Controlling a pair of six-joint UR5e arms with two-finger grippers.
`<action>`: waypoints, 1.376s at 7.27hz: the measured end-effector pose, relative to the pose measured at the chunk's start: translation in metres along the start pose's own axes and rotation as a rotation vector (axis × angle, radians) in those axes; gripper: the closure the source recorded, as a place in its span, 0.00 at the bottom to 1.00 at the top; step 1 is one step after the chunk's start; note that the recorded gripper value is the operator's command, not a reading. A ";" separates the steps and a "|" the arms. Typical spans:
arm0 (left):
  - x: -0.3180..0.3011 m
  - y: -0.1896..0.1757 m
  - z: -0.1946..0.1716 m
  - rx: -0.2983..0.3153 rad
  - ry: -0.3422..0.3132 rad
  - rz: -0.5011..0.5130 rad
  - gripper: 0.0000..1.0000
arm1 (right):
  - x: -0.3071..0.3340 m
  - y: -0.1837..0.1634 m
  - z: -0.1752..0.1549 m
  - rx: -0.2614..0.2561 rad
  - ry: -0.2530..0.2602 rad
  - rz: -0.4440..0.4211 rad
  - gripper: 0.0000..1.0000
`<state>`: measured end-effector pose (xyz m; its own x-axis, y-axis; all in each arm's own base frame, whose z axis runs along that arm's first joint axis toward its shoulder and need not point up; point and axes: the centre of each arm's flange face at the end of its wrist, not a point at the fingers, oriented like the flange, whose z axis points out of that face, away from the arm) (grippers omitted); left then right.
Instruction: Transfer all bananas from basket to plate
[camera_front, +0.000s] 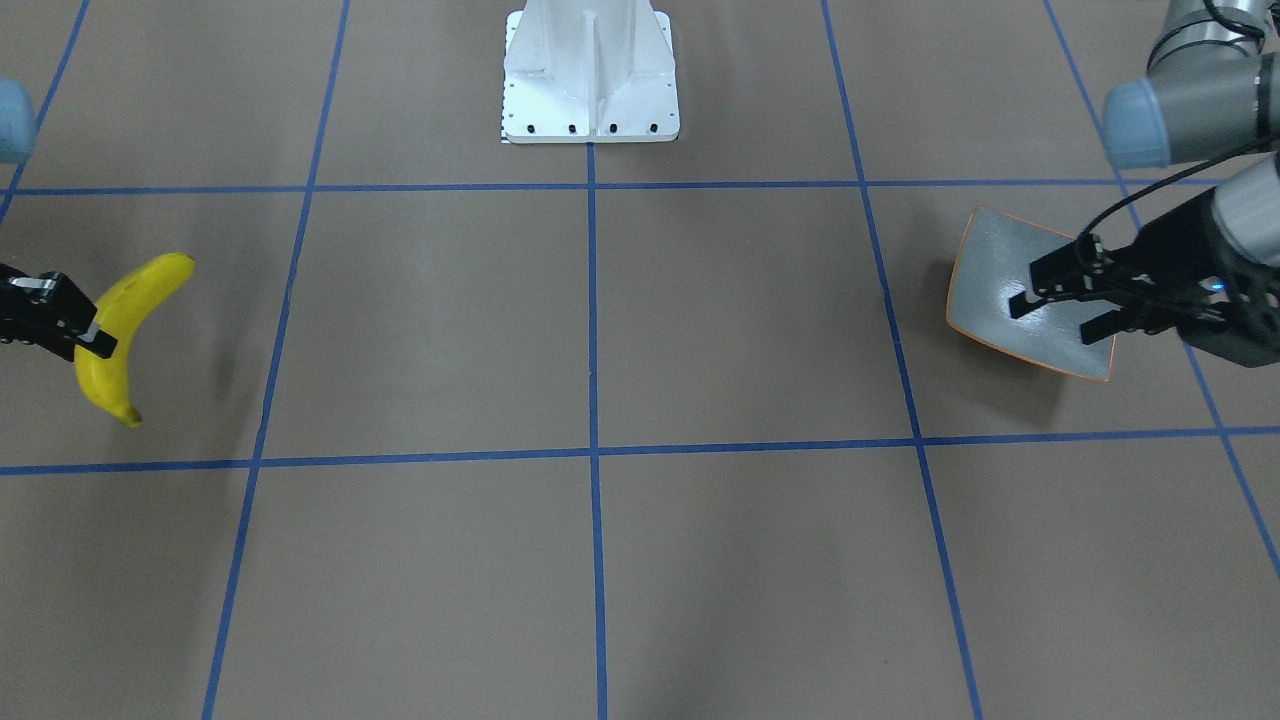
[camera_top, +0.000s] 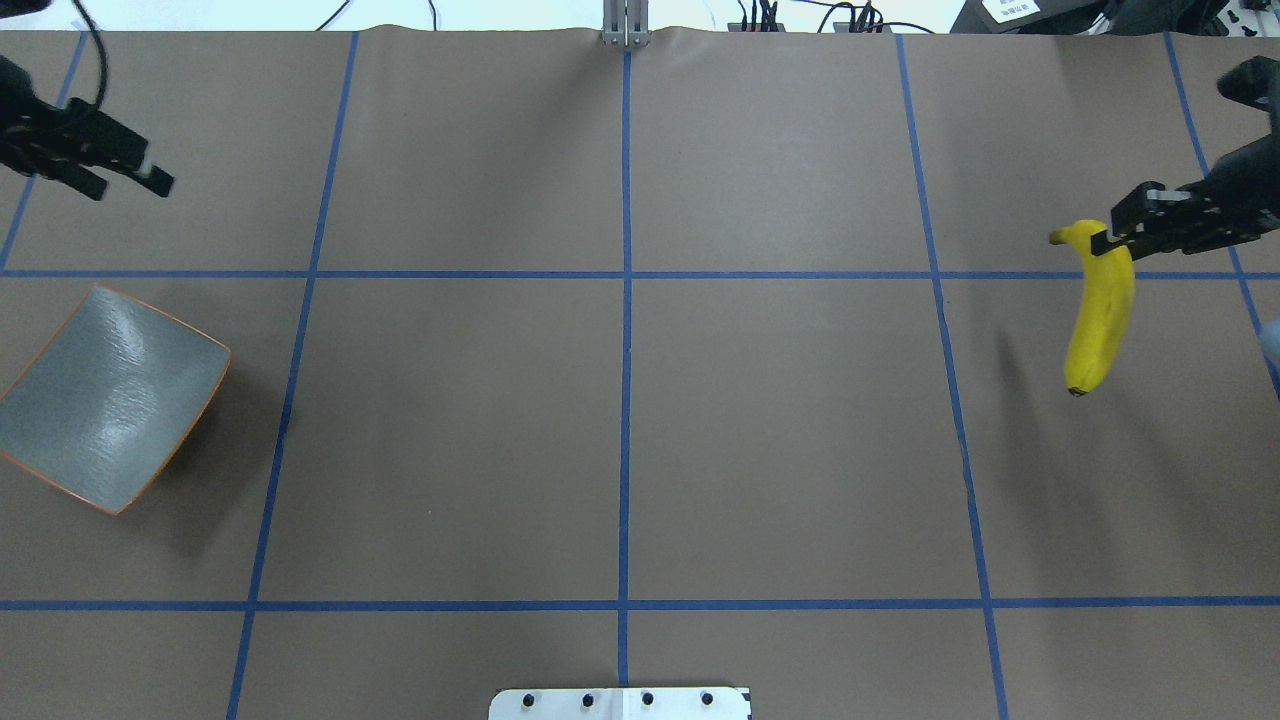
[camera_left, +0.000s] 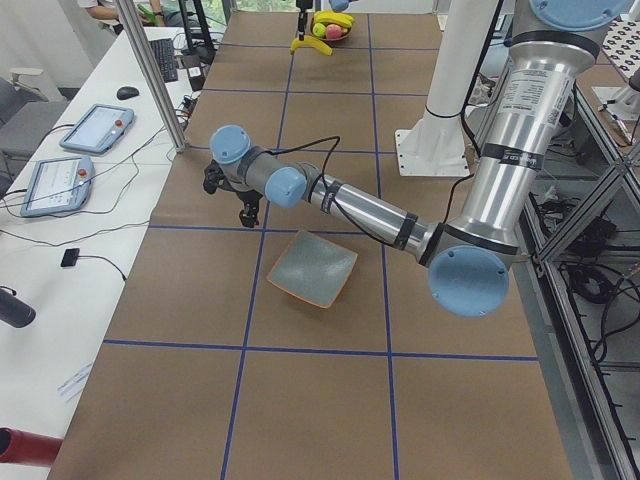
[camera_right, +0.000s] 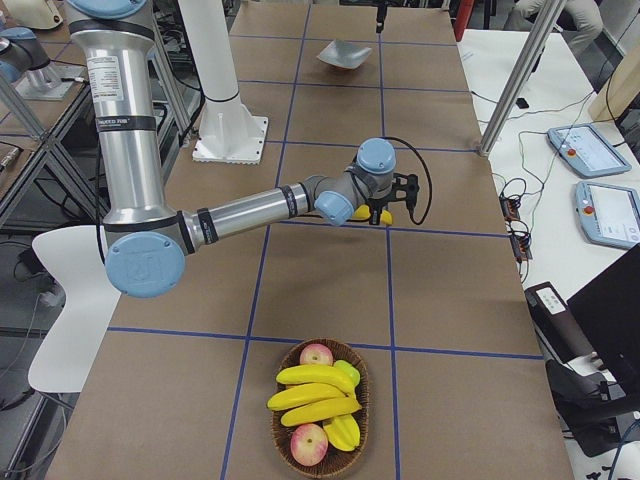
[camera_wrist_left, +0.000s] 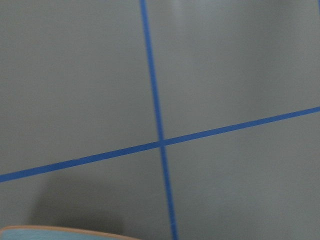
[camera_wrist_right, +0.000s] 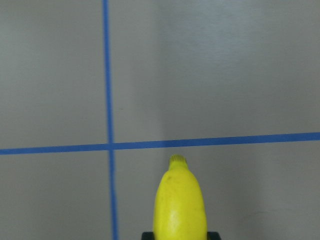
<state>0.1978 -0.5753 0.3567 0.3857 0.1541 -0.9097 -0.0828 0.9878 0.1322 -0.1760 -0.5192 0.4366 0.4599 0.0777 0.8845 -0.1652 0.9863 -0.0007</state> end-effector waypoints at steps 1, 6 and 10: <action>0.043 -0.007 0.023 -0.018 0.035 -0.012 0.00 | -0.046 0.003 0.017 0.010 -0.026 0.012 1.00; 0.165 0.004 0.107 -0.069 0.154 0.154 0.00 | -0.252 0.071 0.100 -0.008 -0.146 0.037 1.00; 0.210 0.032 0.137 -0.007 0.280 0.373 0.00 | -0.312 0.085 0.114 -0.034 -0.192 0.024 1.00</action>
<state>0.4022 -0.5084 0.2234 0.0657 0.4856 -0.8717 -0.1752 0.8656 0.4690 -0.4331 -0.4758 0.2137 0.2804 0.0755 0.9569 -0.1429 0.9891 -0.0362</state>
